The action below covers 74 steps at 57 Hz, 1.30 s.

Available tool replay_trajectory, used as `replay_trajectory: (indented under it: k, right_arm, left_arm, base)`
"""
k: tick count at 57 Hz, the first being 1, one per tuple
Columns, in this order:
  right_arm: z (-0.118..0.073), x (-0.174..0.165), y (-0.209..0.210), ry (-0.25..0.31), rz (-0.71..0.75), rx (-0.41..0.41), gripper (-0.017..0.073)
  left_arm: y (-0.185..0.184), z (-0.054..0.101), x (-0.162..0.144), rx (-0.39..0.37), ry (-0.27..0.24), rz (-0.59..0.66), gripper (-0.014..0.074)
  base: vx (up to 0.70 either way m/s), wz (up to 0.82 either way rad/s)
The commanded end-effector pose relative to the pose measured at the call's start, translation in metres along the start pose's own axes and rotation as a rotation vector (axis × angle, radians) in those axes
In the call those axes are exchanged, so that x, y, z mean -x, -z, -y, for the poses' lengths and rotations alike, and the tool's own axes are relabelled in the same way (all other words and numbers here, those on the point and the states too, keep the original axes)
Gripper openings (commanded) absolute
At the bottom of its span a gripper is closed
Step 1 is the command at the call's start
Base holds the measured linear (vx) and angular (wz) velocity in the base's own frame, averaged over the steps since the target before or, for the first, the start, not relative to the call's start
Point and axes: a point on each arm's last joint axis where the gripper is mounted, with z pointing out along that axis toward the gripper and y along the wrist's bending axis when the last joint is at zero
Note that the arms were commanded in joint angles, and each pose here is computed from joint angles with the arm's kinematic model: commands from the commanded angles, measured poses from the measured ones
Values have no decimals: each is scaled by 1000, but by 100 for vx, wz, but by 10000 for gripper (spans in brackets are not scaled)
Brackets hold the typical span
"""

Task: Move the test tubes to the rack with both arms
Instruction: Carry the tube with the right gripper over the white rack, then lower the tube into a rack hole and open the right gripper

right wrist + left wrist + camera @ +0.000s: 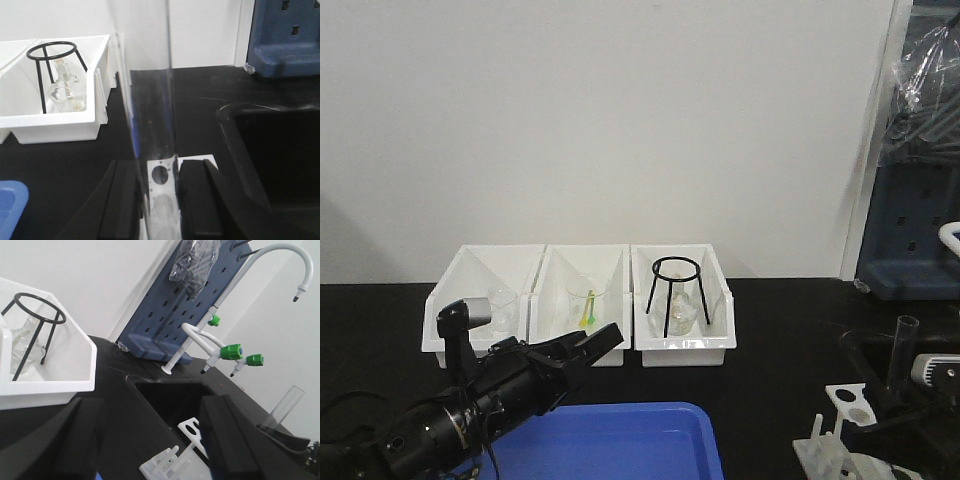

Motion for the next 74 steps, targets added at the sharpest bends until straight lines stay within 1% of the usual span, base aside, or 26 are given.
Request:
replay_trajectory:
  k: [1, 11, 24, 29, 38, 42, 47, 53, 59, 64, 68, 74]
  right_arm:
    - [0, 20, 1, 2, 177, 4, -7]
    - [2, -3, -2, -6, 113, -9, -7]
    - [4, -31, 2, 7, 144, -15, -6]
    - [5, -38, 3, 9, 154, -16, -3]
    - [5, -47, -1, 11, 115, -13, 22]
    - [5, -49, -1, 12, 109, -12, 60]
    - [5, -49, -1, 12, 110, -11, 134]
    - [5, -49, -1, 9, 109, -12, 258]
    - [5, -49, -1, 7, 109, -13, 413]
    - [4, -44, 0, 4, 126, -10, 498]
    - [3, -37, 3, 8, 135, -2, 536]
    - [2, -23, 13, 12, 143, 3, 542]
  left_arm:
    - [2, 19, 26, -91, -14, 118, 516]
    - [2, 19, 26, -85, -14, 114, 516]
    - [1, 16, 24, -54, -13, 94, 516]
    - [1, 16, 24, -54, -13, 94, 516]
    - [1, 16, 24, -54, -13, 95, 516]
    - [1, 16, 24, -54, -13, 95, 516]
    - [1, 16, 24, -54, -13, 95, 516]
    - [1, 16, 24, -54, -13, 95, 516]
    - [1, 16, 24, -54, -13, 95, 516]
    - [1, 16, 24, -54, -13, 95, 516]
    - [1, 16, 24, -54, -13, 95, 516]
    - [1, 16, 24, -54, -13, 95, 516]
  base:
    - [0, 0]
    - [0, 0]
    - [0, 0]
    - [0, 0]
    - [0, 0]
    - [0, 0]
    - [0, 0]
    - [0, 0]
    - [0, 0]
    - [0, 0]
    - [0, 0]
    - [0, 0]
